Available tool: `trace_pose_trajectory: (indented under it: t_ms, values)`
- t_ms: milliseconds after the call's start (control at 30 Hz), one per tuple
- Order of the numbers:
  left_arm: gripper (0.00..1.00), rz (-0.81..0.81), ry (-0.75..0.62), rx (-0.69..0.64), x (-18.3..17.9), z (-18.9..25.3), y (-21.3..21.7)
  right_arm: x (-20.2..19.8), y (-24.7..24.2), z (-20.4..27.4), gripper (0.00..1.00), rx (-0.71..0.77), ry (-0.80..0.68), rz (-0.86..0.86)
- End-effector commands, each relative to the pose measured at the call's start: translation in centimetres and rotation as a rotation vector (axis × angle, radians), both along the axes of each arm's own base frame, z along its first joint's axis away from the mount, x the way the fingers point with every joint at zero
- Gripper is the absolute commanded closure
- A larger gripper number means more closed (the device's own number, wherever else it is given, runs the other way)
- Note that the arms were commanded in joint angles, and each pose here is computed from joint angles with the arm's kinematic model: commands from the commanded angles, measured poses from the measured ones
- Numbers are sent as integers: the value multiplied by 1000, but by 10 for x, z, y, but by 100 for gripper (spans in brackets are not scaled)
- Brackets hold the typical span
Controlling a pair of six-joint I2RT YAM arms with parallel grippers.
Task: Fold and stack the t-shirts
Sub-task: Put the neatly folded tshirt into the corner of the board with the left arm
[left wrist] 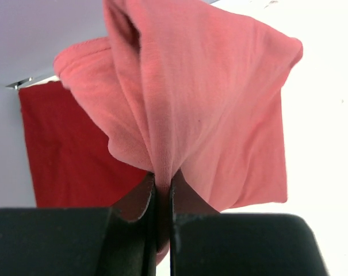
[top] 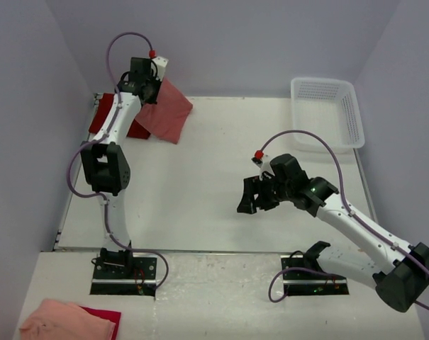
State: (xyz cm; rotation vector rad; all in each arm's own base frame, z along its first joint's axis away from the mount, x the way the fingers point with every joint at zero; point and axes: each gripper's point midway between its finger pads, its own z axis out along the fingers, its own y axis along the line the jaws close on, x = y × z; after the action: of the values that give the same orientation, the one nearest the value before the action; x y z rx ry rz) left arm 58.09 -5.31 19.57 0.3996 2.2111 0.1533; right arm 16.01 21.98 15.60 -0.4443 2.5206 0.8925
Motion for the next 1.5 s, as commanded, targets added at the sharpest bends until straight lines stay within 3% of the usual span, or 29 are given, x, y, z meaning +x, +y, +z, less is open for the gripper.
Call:
trace_pose_trajectory:
  t_ms: [0,500,1467]
  values:
    - [100,22,-107,67,0,56,28,8,7,7,26,25,-41,22]
    - [100,40,-230,53,3,111,48,9,2,-9,25,-18,-10,-13]
    - [100,80,-255,44,6,121,76,9,2,-14,25,-26,14,-29]
